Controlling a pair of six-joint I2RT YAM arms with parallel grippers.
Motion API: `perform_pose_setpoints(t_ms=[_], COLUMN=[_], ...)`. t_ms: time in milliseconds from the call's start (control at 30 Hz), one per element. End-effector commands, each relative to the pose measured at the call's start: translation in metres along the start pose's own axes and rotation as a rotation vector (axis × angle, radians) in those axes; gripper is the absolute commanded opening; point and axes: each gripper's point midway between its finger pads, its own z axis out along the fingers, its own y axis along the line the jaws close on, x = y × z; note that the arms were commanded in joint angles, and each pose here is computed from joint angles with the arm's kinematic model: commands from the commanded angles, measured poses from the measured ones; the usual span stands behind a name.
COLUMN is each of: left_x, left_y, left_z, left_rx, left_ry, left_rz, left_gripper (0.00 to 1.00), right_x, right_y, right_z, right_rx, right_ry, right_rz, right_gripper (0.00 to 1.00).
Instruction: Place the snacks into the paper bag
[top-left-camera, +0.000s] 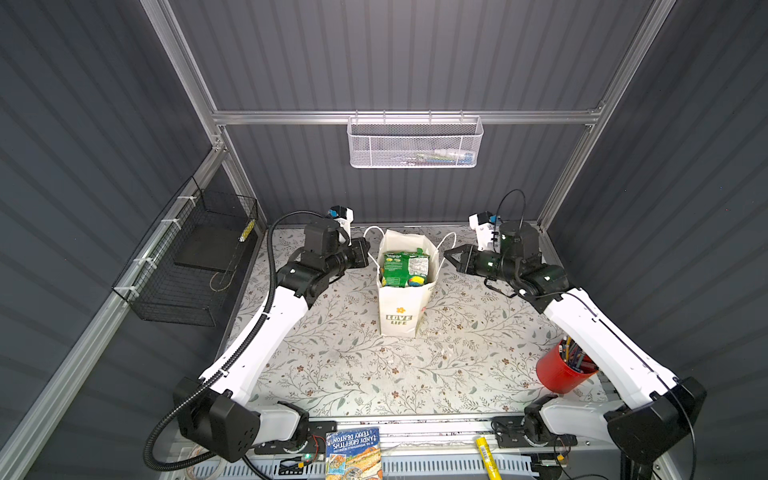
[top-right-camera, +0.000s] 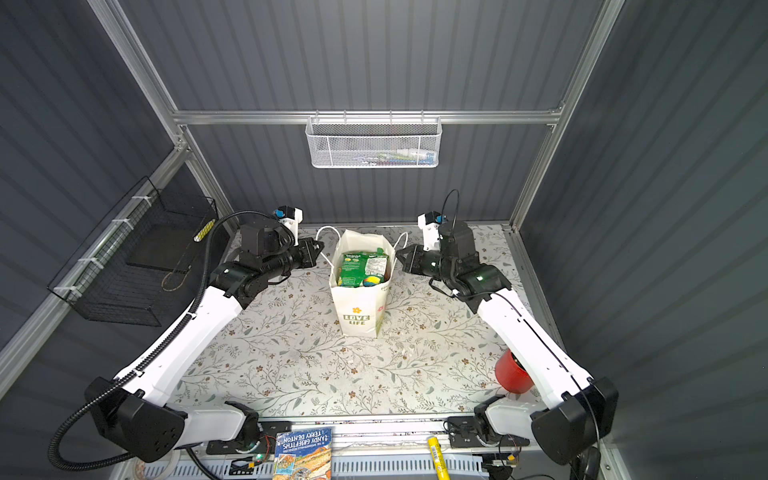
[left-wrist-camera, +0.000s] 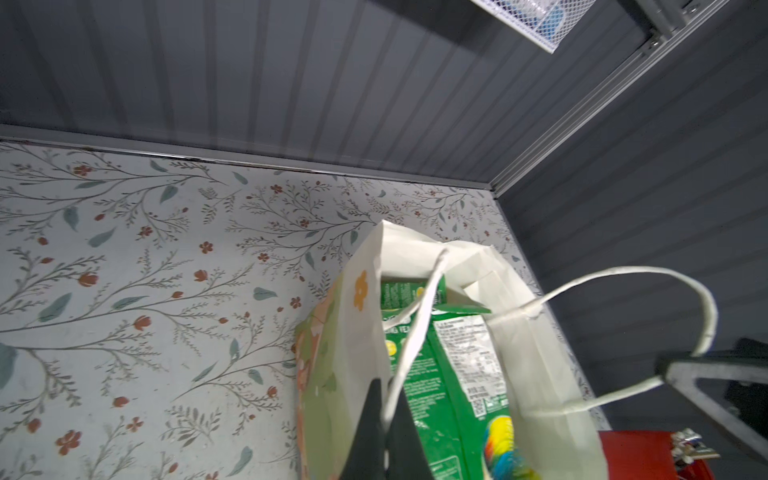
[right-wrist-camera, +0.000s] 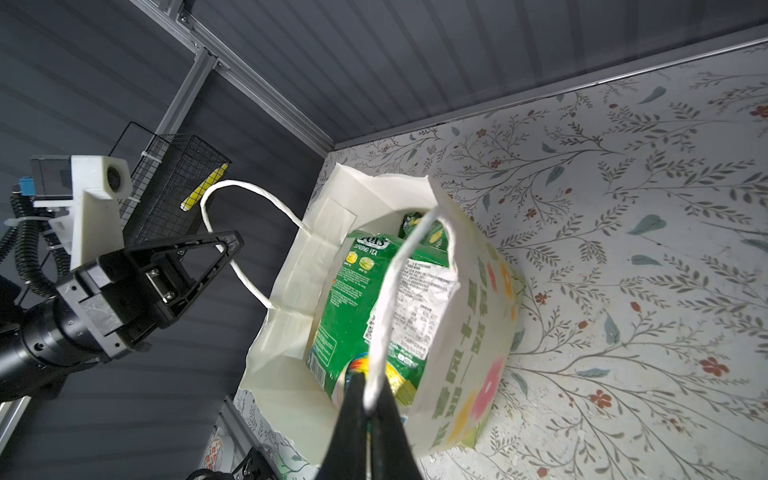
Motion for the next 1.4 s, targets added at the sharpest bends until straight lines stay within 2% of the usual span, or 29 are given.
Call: perform_pose_setpoints(t_ms=[0,100,300,467,567,667,733,833,933,1033,1167,1267,1367], left_x=[-0.04,-0.064,-0.088,-0.059,-0.029,-0.005,-0.022,-0.056,-0.085,-0.094,-0.073,-0.049,-0.005], left_y=[-0.034,-0.061,-0.113,-0.114,-0.099,-0.077,-0.091,-0.116,-0.124,-0.125,-0.12,-0.097,-0.061], left_z=[-0.006,-0.001,-0.015,-0.019,-0.01,0.007,-0.003,-0.033,-0.054,-0.061,-0.071,-0.073,-0.056], left_rx=[0.129,0.189,0.248,0.245,0.238,0.16,0.191,0.272,0.251,0.226,0.264,0.207,0.125], left_ry=[-0.078,-0.089,-0.158,-0.142,-0.114,-0.062,-0.076,-0.163,-0.24,-0.248,-0.238,-0.229,-0.178], left_rz=[-0.061,-0.083,-0.007,-0.008,-0.035,-0.045,-0.035,-0.032,0.011,0.031,0.011,-0.005,-0.025], left_gripper=[0.0,0.0,0.0,0.0,0.0,0.0,0.0,0.0,0.0,0.0,0.0,0.0,0.0], right_x=[-0.045,-0.066,-0.093,-0.069,-0.046,-0.041,-0.048,-0.073,-0.097,-0.109,-0.085,-0.042,-0.006], right_y=[0.034,0.043,0.059,0.023,-0.01,-0.018,-0.005,0.022,0.043,0.054,0.041,0.016,-0.009], right_z=[-0.015,-0.022,-0.041,-0.035,-0.026,-0.028,-0.037,-0.056,-0.068,-0.071,-0.062,-0.05,-0.042], right_rx=[-0.101,-0.111,-0.137,-0.087,-0.048,-0.036,-0.059,-0.093,-0.109,-0.123,-0.138,-0.125,-0.1], right_ry=[-0.107,-0.132,-0.169,-0.123,-0.067,-0.05,-0.052,-0.101,-0.128,-0.125,-0.087,-0.055,-0.058], right_rz=[-0.024,-0.015,-0.021,0.03,0.112,0.141,0.13,0.1,0.074,0.061,0.09,0.136,0.159], right_gripper=[0.0,0.0,0.0,0.0,0.0,0.0,0.0,0.0,0.0,0.0,0.0,0.0,0.0])
